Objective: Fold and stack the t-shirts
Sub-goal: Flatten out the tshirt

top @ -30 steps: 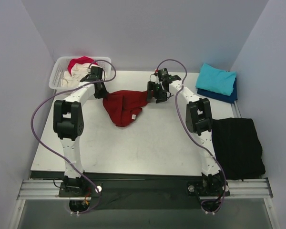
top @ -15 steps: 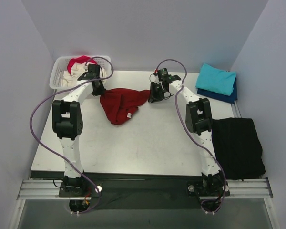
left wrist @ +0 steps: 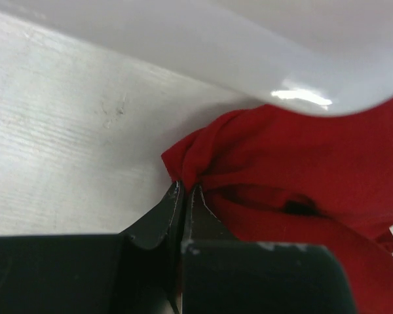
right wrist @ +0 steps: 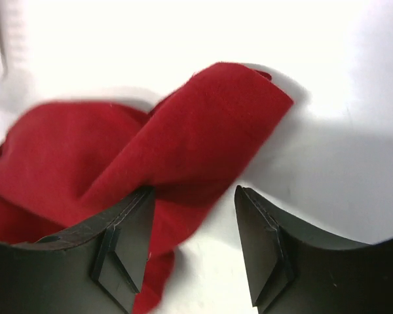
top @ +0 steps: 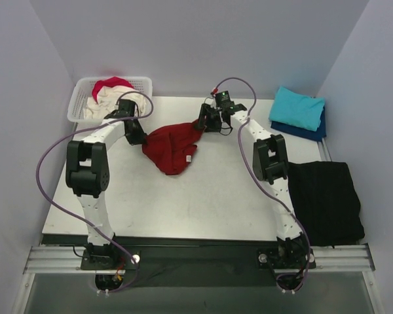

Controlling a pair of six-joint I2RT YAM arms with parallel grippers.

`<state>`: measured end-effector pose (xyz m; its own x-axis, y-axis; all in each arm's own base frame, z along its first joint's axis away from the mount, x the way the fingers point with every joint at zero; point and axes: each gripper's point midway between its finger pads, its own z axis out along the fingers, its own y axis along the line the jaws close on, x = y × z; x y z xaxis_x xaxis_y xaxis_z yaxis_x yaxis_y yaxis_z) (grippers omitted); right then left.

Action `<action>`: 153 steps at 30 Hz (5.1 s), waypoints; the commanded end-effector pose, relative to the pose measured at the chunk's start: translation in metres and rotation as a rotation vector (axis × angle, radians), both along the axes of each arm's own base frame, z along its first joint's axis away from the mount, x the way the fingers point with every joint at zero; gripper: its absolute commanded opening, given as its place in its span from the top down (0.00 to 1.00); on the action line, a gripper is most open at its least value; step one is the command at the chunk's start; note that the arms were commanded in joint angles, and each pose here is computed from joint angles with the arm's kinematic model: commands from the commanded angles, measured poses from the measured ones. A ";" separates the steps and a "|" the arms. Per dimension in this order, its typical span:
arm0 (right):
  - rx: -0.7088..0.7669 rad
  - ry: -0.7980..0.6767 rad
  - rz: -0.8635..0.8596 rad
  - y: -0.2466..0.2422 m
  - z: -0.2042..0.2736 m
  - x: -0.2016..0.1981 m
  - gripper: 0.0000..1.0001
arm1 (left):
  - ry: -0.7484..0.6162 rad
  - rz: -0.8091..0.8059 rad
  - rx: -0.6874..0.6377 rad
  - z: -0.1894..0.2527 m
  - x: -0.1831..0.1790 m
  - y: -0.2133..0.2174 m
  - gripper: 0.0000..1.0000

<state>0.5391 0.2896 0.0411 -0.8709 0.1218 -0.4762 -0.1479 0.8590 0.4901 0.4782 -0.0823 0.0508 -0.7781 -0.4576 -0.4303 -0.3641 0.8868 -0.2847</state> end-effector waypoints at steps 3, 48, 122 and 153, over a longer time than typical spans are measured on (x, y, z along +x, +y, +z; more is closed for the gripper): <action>0.150 0.021 -0.041 0.027 -0.021 0.019 0.47 | -0.040 -0.012 -0.091 0.043 -0.009 -0.011 1.00; -0.303 -0.462 -0.282 -0.204 0.292 -0.169 1.00 | -0.676 -0.438 -0.161 0.328 -0.078 -0.036 1.00; -0.508 0.158 -0.766 -0.268 0.060 -0.209 1.00 | -0.047 -0.436 -0.244 0.020 -0.215 -0.092 0.41; -0.517 0.151 -0.788 -0.272 0.064 -0.216 1.00 | 0.012 -0.523 -0.303 0.024 -0.238 -0.109 1.00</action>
<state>0.3343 0.0250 0.0946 -0.6980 0.5004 -0.5122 0.5795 0.8149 0.0063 0.2272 -0.1865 0.0469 -0.9586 -0.1250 -0.2559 0.0361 0.8378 -0.5448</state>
